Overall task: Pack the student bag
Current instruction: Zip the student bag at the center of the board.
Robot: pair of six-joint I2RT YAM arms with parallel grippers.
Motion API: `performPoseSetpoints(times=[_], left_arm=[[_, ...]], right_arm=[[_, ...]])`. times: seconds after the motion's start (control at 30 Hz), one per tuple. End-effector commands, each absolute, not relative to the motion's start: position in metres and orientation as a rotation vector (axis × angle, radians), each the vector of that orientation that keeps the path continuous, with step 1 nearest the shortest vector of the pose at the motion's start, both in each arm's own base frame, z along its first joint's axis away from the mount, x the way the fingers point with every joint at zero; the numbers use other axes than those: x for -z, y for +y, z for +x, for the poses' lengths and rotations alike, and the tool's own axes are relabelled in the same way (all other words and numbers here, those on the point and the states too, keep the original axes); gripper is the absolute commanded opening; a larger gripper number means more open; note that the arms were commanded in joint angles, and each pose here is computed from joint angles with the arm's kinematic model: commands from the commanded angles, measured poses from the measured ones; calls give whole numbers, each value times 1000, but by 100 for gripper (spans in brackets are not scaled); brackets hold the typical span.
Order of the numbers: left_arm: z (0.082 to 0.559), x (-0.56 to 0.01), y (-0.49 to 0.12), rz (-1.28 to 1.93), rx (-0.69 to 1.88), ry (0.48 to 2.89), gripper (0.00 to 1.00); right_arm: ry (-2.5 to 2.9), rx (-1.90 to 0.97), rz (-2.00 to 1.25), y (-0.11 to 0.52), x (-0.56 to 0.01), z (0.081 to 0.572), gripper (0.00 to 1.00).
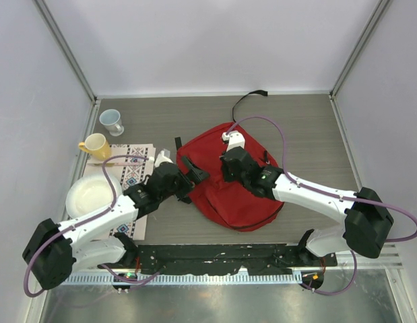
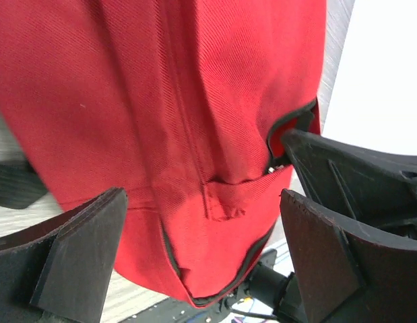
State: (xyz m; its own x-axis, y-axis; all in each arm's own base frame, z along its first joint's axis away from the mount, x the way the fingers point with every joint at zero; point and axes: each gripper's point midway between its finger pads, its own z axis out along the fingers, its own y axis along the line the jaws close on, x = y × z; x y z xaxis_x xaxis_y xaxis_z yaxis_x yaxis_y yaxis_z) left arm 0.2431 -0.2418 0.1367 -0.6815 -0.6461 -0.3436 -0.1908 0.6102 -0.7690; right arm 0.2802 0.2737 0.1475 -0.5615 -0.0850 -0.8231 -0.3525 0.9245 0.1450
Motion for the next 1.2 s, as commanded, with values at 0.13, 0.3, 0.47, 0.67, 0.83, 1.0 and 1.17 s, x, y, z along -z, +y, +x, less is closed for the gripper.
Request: performPoseSetpoints(times=[0.13, 0.3, 0.47, 0.67, 0.83, 1.0, 1.17], left_arm=[[262, -170, -273, -751, 1125, 2107, 97], [267, -165, -281, -789, 1146, 2113, 82], [270, -162, -290, -789, 1163, 2128, 69], [273, -150, -300, -807, 1188, 2153, 60], [277, -146, -304, -807, 1189, 2156, 31], [276, -141, -303, -799, 1165, 2170, 0], [273, -140, -292, -737, 1095, 2180, 0]], right_arm=[[2074, -402, -246, 273, -176, 287, 1], [2068, -405, -236, 272, -178, 287, 1], [2073, -415, -238, 273, -175, 285, 1], [2075, -422, -242, 272, -174, 284, 1], [2081, -438, -253, 275, -171, 282, 1], [2089, -444, -260, 276, -167, 280, 1], [2084, -388, -216, 266, -166, 285, 1]])
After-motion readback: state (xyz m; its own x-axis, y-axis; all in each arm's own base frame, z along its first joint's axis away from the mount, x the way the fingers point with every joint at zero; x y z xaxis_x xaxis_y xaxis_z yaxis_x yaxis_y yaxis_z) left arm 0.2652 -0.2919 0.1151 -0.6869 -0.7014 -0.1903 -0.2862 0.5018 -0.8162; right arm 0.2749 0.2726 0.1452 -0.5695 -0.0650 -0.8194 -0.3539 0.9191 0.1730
